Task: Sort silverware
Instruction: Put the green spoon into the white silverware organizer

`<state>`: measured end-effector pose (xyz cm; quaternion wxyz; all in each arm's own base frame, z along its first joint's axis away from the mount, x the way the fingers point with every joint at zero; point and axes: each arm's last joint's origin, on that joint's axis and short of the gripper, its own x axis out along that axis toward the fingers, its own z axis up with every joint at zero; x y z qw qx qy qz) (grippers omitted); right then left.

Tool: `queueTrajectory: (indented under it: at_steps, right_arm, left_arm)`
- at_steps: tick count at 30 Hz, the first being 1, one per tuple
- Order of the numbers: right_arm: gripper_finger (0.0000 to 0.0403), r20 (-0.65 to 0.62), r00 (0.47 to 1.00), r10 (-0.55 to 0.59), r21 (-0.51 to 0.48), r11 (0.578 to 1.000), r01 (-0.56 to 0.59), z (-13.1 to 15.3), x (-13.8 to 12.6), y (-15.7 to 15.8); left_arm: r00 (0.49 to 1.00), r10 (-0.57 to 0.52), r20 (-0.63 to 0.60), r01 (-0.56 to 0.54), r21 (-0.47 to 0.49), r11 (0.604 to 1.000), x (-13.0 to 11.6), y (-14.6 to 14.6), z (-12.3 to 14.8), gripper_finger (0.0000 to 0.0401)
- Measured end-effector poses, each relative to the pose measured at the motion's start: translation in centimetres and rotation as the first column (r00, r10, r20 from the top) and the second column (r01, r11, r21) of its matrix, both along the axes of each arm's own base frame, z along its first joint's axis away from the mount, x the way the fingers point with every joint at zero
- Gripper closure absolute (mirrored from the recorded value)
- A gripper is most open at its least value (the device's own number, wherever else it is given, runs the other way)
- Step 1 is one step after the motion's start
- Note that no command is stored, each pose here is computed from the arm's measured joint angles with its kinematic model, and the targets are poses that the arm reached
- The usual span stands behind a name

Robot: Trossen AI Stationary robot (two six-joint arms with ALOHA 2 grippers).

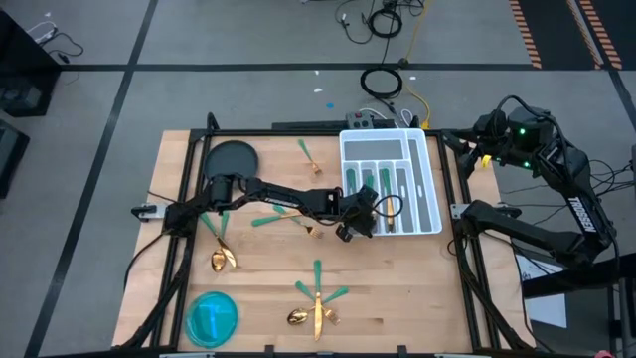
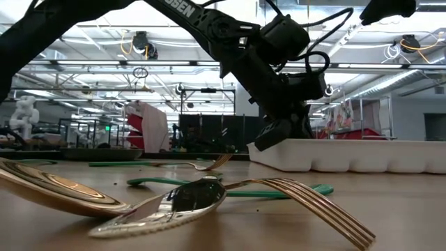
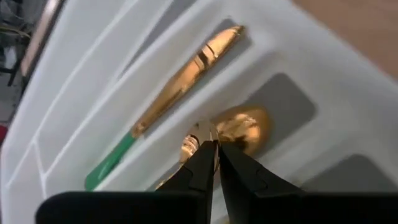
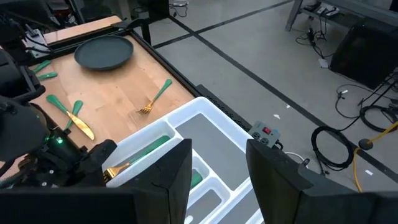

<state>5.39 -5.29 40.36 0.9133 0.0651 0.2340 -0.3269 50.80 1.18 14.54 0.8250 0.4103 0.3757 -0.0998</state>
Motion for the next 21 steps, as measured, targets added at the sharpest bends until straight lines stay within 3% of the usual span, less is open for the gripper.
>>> queueTrajectory:
  at_steps: [9,16,21]
  right_arm:
    - [0.0257,-0.008,1.0,0.007,-0.008,1.0,-0.007,0.0,0.0,0.0]
    - [0.0241,-0.017,1.0,0.016,-0.012,1.0,-0.016,-0.1,0.0,0.0]
    - [0.021,-0.035,0.999,0.023,-0.014,1.0,-0.024,-0.1,0.0,0.1]
  left_arm:
    - [0.997,0.074,-0.036,-0.074,-0.007,0.997,-0.3,0.4,0.3,0.0367]
    - [0.997,0.027,-0.066,-0.031,-0.051,0.998,-0.3,-0.1,0.8,0.0365]
    - [0.994,0.012,-0.113,-0.019,-0.062,0.998,-0.4,-0.4,1.6,0.0339]
